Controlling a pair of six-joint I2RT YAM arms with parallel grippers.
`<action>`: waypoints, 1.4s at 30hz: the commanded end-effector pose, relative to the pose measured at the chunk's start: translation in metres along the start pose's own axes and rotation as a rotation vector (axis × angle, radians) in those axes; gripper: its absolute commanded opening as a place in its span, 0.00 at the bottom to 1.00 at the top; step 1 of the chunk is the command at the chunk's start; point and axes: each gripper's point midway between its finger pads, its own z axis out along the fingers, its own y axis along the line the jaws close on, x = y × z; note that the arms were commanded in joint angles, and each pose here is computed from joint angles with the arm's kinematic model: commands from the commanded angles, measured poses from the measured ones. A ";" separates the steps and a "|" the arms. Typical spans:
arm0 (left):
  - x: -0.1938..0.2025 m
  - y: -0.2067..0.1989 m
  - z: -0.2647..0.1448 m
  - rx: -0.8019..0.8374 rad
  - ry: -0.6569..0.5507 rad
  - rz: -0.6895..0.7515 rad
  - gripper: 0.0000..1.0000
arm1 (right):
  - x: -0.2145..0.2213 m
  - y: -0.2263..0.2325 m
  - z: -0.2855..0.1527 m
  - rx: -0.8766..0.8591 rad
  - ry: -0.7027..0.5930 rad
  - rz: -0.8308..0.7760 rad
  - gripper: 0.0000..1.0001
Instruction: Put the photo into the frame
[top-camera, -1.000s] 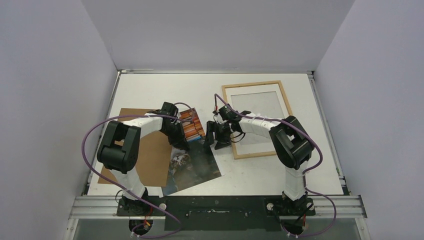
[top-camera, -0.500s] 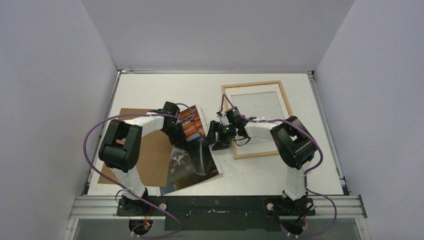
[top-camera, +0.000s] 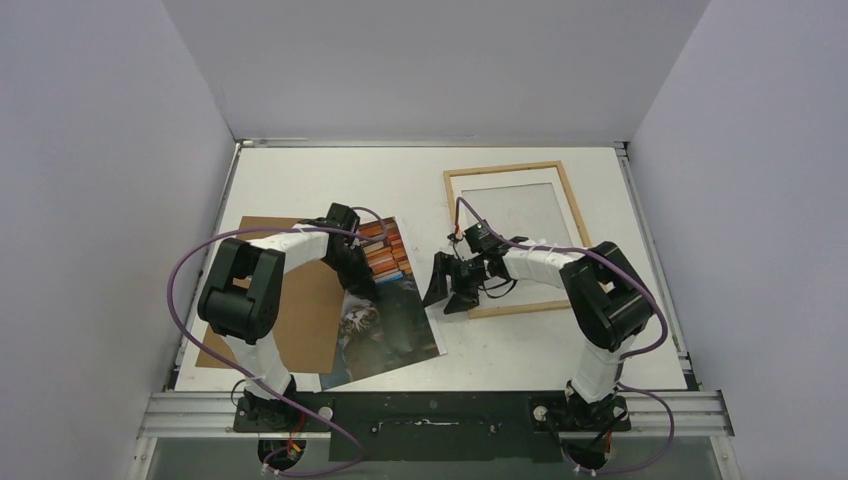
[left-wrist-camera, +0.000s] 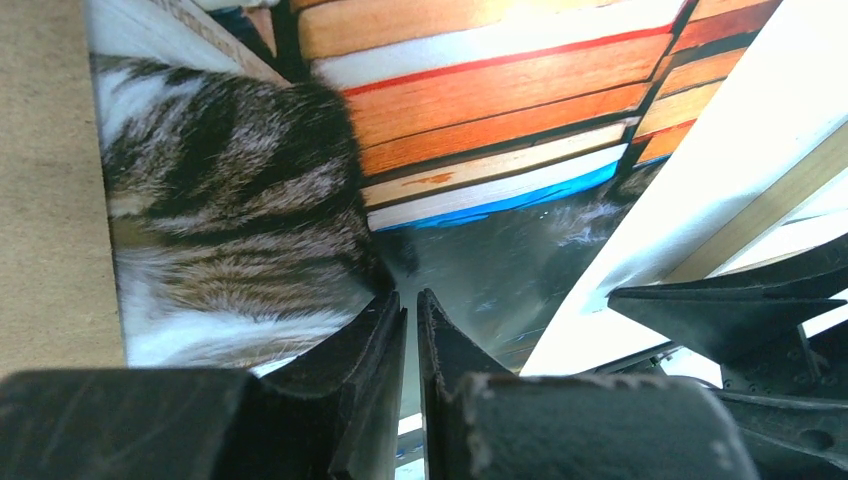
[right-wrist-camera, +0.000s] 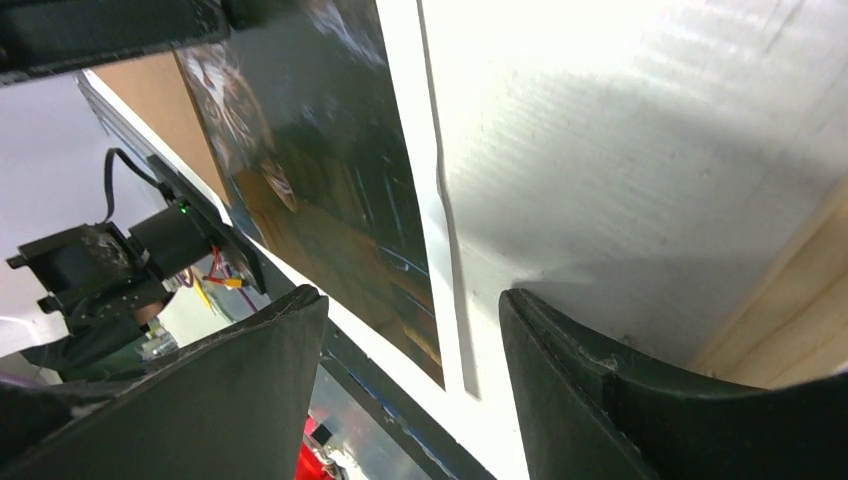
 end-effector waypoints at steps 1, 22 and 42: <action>0.006 0.036 0.026 -0.158 -0.006 0.013 0.10 | 0.027 -0.017 -0.002 0.084 0.051 -0.027 0.65; 0.066 0.009 -0.007 -0.035 0.016 0.141 0.10 | 0.093 -0.034 0.003 0.152 0.132 0.018 0.62; 0.070 0.019 -0.004 -0.068 0.005 0.138 0.10 | 0.047 -0.001 0.031 -0.006 -0.103 0.033 0.30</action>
